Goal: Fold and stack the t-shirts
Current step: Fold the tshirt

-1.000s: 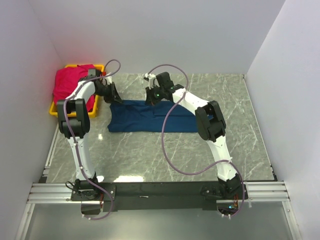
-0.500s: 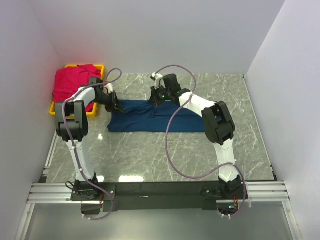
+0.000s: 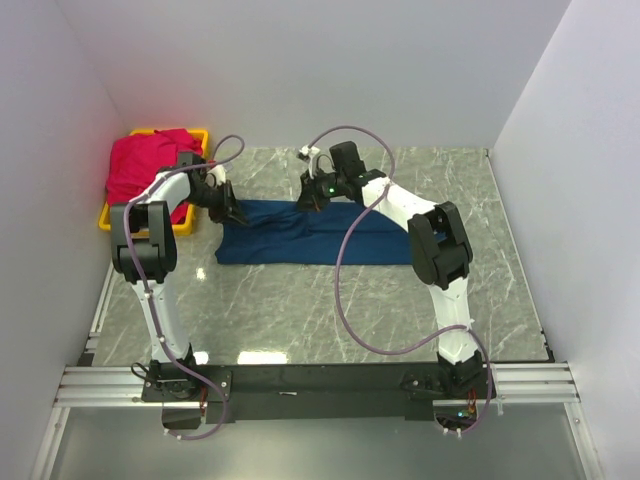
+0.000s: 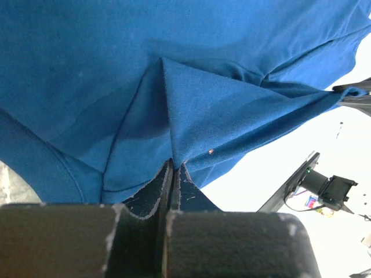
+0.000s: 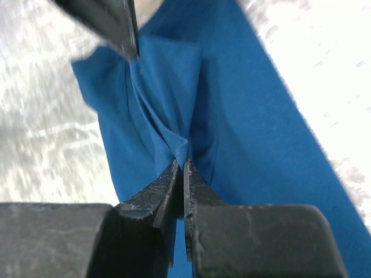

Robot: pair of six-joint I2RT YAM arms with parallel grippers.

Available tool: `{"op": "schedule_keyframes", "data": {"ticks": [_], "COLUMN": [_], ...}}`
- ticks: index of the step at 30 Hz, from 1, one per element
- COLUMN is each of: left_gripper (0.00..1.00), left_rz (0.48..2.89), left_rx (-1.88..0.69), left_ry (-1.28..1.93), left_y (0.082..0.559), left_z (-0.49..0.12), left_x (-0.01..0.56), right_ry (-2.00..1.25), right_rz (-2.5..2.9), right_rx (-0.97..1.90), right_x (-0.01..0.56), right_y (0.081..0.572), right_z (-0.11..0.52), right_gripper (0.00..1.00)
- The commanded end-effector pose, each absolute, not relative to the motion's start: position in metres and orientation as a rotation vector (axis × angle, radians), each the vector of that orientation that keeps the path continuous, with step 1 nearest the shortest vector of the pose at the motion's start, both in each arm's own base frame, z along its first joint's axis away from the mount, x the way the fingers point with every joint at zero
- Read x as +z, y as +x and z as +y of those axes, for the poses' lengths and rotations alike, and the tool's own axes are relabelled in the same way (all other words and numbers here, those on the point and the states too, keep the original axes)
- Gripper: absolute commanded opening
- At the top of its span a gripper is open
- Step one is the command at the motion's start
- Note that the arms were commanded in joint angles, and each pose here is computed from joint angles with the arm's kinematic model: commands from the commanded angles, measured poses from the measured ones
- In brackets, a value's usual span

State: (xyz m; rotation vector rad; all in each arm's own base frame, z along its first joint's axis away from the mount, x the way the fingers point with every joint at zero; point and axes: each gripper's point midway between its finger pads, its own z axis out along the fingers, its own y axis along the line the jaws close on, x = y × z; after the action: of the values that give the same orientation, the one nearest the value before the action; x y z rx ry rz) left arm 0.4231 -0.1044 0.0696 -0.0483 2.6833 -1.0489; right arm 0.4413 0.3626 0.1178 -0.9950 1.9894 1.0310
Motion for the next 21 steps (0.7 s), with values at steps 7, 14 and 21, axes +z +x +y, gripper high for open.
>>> {"op": "schedule_keyframes", "data": {"ticks": [7,14,21], "left_gripper": [0.02,0.12,0.4], "left_rz": [2.714,2.745,2.71], "left_rx": [-0.948,-0.925,-0.856], "left_ry": [-0.016,0.013,0.12], "left_y": [0.418,0.407,0.403], "left_z": [-0.084,-0.08,-0.073], "left_x": [0.069,0.065,0.079], "right_ry": [-1.234,-1.448,-1.384], "right_rz": [1.962,1.964,2.045], "right_rx": [0.861,0.777,0.762], "right_x": [0.107,0.09,0.103], "right_y": [0.43,0.407,0.407], "right_z": [0.347,0.342,0.337], "right_gripper": [0.19,0.12,0.18]}}
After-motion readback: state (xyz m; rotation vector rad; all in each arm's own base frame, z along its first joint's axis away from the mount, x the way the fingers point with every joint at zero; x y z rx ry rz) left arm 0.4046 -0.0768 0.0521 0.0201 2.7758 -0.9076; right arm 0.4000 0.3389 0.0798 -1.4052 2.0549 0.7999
